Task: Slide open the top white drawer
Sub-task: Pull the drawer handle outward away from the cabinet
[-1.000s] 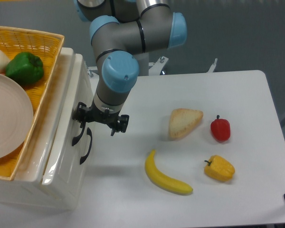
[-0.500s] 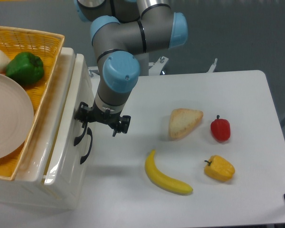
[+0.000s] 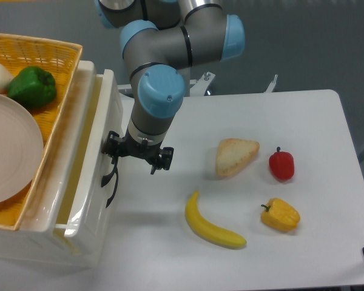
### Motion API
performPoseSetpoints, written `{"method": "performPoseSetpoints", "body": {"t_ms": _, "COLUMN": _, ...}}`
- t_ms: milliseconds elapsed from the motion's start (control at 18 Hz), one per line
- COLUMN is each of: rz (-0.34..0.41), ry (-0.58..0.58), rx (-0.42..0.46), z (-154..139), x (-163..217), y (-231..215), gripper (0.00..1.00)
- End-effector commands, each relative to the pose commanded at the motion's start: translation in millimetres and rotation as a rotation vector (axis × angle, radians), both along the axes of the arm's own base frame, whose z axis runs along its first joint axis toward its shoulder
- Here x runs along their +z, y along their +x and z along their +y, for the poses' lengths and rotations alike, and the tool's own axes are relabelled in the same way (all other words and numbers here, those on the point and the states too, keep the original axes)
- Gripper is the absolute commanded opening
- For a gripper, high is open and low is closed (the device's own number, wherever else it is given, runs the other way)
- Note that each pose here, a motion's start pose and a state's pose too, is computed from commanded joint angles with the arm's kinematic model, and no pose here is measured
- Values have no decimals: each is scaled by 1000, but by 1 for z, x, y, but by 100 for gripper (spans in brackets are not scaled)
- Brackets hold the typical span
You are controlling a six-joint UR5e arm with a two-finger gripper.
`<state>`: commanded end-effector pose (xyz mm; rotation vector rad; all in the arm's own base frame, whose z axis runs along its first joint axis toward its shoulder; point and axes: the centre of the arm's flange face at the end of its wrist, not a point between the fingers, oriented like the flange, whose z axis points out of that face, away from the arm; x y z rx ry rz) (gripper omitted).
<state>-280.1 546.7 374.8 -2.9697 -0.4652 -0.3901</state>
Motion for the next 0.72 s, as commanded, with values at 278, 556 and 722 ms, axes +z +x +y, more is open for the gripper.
{"method": "performPoseSetpoints", "body": {"t_ms": 278, "rz": 6, "ry": 4, "rx": -2, "z": -5, "x": 1, "y": -10, "gripper": 100}}
{"method": "performPoseSetpoints", "body": {"t_ms": 556, "rz": 10, "ry": 8, "rx": 9, "z": -12, "x": 3, "y": -24, "gripper": 100}}
{"method": "performPoseSetpoints", "body": {"t_ms": 722, "rz": 15, "ry": 14, "rx": 18, "z": -14, "x": 5, "y": -30, "gripper": 100}}
